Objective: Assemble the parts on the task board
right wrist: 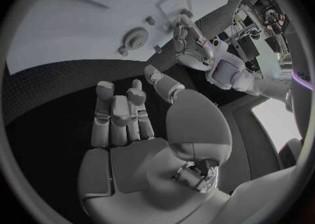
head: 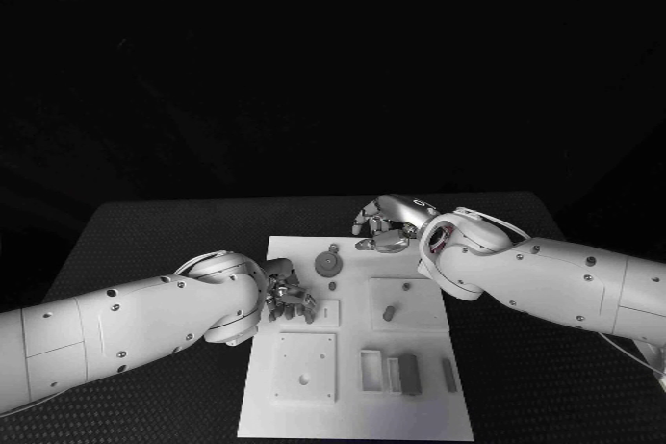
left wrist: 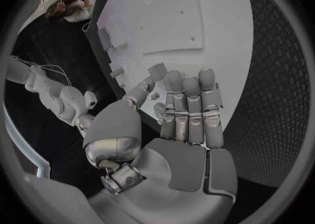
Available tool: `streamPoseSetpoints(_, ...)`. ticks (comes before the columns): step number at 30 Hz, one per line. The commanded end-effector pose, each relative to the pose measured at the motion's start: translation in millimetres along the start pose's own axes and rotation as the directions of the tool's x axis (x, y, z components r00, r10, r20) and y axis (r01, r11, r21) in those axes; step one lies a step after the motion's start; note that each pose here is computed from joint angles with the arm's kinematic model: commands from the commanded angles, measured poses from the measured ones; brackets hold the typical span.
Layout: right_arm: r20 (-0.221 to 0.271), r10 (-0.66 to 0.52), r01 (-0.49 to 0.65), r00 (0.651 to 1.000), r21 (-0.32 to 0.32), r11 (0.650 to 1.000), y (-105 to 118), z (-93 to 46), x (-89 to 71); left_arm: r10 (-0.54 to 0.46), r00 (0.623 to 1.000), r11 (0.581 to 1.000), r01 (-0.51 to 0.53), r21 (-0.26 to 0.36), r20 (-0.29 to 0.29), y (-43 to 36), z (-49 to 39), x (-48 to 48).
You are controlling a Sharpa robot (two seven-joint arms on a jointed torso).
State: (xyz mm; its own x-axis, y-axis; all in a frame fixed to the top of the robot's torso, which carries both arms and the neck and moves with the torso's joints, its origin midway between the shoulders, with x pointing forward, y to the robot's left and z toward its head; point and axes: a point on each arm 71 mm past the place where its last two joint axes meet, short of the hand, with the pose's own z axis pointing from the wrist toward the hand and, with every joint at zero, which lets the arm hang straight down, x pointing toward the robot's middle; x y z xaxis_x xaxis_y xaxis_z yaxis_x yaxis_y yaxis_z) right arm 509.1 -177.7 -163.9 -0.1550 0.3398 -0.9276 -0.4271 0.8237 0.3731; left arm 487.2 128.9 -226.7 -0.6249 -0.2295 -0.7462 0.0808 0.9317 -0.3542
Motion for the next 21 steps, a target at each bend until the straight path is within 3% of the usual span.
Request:
streamPoseSetpoints(1,-0.010,0.000,0.000,1.000,-0.009,1.000,0.9,-0.2,0.8,0.004,1.000,1.000,-0.004,0.017,0.006,-1.7,-0.3,0.0)
streamPoseSetpoints(21,-0.010,0.001,-0.001,1.000,-0.007,1.000,0.0,-0.4,1.1,-0.042,0.999,0.999,0.041,0.019,0.034,2.7,-0.3,-2.6)
